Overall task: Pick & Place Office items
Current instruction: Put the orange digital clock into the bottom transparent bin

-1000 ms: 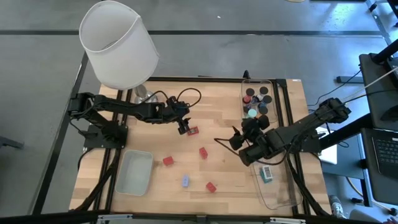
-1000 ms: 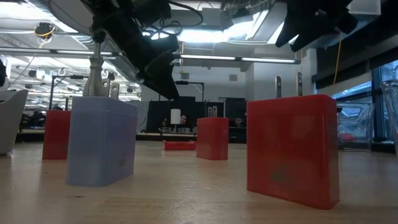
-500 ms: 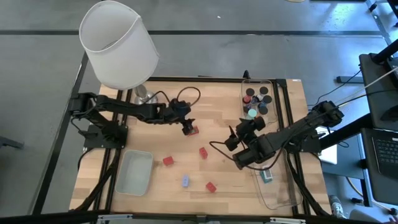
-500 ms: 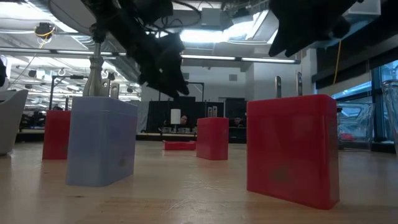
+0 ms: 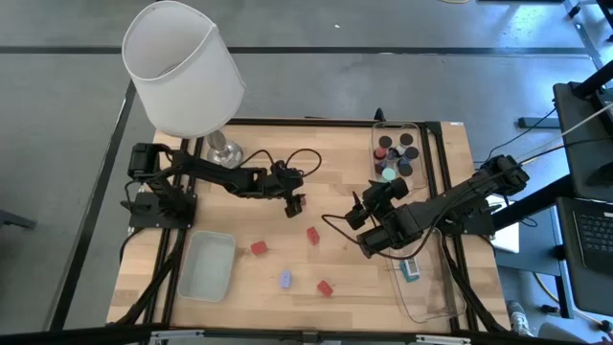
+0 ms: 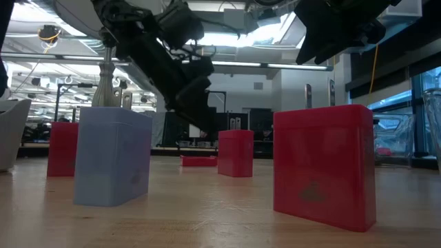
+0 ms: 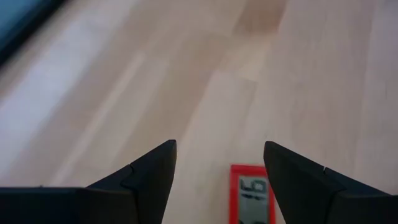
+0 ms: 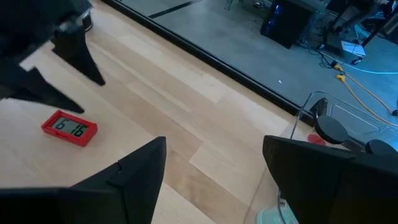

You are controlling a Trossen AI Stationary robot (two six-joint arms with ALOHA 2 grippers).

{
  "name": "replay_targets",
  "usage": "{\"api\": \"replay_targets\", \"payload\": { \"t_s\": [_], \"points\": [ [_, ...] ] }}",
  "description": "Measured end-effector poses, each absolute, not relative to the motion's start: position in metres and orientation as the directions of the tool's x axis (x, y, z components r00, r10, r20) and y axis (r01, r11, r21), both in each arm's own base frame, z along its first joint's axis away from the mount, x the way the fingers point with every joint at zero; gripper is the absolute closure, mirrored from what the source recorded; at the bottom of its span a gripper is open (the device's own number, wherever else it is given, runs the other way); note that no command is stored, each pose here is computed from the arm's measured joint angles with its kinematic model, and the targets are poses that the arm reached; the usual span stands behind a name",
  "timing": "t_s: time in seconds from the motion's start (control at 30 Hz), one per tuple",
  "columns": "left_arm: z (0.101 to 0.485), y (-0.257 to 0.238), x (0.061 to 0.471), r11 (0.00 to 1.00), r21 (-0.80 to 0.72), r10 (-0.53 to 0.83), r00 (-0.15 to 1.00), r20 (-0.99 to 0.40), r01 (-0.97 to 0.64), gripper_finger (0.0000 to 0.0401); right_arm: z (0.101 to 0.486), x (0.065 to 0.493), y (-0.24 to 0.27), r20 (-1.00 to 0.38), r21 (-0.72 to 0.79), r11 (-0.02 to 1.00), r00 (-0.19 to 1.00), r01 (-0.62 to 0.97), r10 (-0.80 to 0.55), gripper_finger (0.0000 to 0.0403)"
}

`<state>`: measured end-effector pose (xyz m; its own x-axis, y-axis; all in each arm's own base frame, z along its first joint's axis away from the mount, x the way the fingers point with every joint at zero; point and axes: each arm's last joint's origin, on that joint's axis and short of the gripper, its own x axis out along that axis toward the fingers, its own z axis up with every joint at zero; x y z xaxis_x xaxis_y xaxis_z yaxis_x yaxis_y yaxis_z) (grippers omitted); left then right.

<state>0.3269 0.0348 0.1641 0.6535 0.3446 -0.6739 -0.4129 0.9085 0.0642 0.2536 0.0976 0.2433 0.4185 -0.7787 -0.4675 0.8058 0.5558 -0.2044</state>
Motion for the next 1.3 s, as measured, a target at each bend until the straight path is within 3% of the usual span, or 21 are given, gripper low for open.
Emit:
{"api": "replay_targets", "payload": {
  "t_s": [0.27, 0.63, 0.8, 1.1, 1.3],
  "points": [
    [0.153, 0.026, 0.324, 0.959, -0.056, 0.137, 0.63, -0.764, -0.277, 0.0162, 0.243, 0.254, 0.098, -0.47, -0.207, 0.557, 0.418, 0.804, -0.778, 0.013],
    [0.139, 0.015, 0.322, 0.984, 0.107, 0.171, 0.558, -0.812, -0.145, 0.0162, 0.236, 0.251, 0.096, -0.47, -0.245, 0.56, 0.408, 0.792, -0.783, 0.013],
    [0.129, 0.022, 0.323, 0.966, 0.167, 0.248, 0.524, -0.815, -0.198, 0.0162, 0.233, 0.251, 0.092, -0.47, -0.252, 0.549, 0.395, 0.797, -0.79, 0.013],
    [0.111, 0.033, 0.326, 0.967, 0.052, 0.172, 0.492, -0.854, -0.248, 0.0166, 0.233, 0.252, 0.089, -0.484, -0.247, 0.542, 0.382, 0.803, -0.787, 0.013],
    [0.118, 0.032, 0.33, 0.974, 0.013, 0.142, 0.559, -0.817, -0.228, 0.0218, 0.233, 0.252, 0.089, -0.486, -0.245, 0.543, 0.383, 0.803, -0.786, 0.013]
  ]
}}
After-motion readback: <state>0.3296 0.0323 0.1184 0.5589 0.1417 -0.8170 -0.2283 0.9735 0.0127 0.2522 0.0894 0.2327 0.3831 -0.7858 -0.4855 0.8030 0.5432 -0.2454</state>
